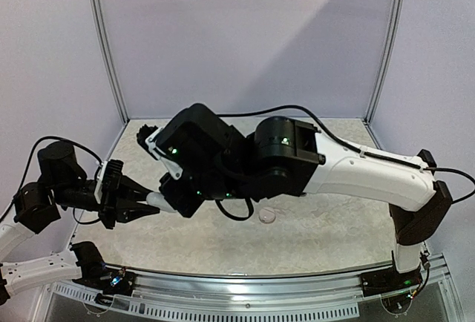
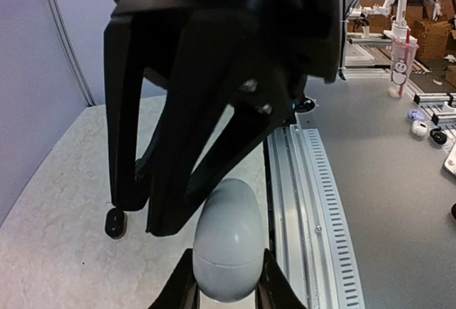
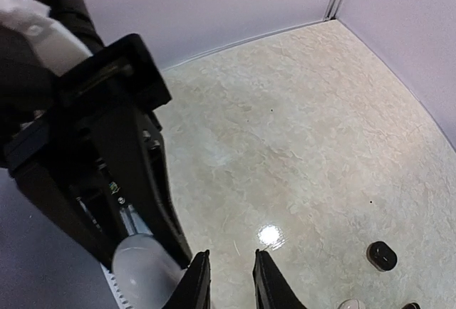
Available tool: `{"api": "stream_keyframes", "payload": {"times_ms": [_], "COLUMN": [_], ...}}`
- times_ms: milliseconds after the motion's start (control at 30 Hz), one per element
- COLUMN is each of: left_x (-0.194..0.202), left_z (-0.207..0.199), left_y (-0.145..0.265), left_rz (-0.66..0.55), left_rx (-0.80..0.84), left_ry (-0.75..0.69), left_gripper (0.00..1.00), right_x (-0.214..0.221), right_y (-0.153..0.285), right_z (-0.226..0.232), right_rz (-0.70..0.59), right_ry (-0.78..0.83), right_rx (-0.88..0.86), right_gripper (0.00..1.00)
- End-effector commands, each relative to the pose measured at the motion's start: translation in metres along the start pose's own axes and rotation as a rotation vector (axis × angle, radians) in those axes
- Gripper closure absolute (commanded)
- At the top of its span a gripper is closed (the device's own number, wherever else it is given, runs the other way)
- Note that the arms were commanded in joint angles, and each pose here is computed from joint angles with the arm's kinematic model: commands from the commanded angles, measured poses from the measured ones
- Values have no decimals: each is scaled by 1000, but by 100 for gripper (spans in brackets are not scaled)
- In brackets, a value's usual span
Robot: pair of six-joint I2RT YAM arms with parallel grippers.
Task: Insert the wireless bluetooth earbuds into the charging case
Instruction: Close the charging case, then pass from the left arm to the right
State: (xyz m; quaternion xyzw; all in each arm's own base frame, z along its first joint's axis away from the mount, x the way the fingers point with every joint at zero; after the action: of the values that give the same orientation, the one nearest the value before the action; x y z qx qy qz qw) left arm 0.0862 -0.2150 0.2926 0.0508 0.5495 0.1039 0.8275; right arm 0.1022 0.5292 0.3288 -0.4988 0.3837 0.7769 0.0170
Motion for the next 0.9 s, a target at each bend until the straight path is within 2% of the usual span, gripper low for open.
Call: {"api": "stream_keyframes", "payload": {"times_ms": [0,133,267,300,367,400,500,600,733,800,867], "left_x": [0,-1,0,1,0,0,-5,-11,-15,-18,-20], "left_z": [11,10,8,8,7,6,2,-1,-1,-2,-4], "left_y": [0,-1,-1,-1,-1,-2,-3,-3,-3,-2,-2], "left_rz": [12,-3,-5,-6,-14,-21,-59,-94,-111,-126,-139], "left_rx": [-66,-59,-49,-47,-42,-34,2,33,46,57,73], "left_ry": [36,53,87,98,124,135,163,178,186,185,178], "left_gripper": [100,100,100,100,100,100,100,100,100,100,100], "right_x": [11,7,12,17,18,16,11,6,10,15,15], "right_y": [18,36,49,53,58,65,70,65,43,28,19], "right_z": [20,-19,-47,-48,-37,-29,-7,1,14,11,8], "right_rz": [32,-16,-7,0,-11,-28,-84,-94,-37,6,30], "right_ry": [78,23,-71,-80,-65,-60,-23,7,58,55,24], "right_rx": [-82,86,93,62,-41,-113,-273,-293,-316,-301,-305], "right_gripper": [76,70,51,39,5,1,1,1,5,12,25]}}
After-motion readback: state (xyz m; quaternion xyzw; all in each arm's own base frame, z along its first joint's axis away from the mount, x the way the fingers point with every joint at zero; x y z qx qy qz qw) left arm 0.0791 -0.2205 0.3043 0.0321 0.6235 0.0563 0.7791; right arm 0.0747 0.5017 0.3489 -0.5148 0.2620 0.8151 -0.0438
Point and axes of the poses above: each gripper's point midway between its finger pads, its own y axis back along the fingers, its own z axis along the line the jaws close on, x = y × z, the point moved 2 cm from there along y, back along the fingers, and after that the axes turned 15 degrees about -y, right-handed, at the moved point
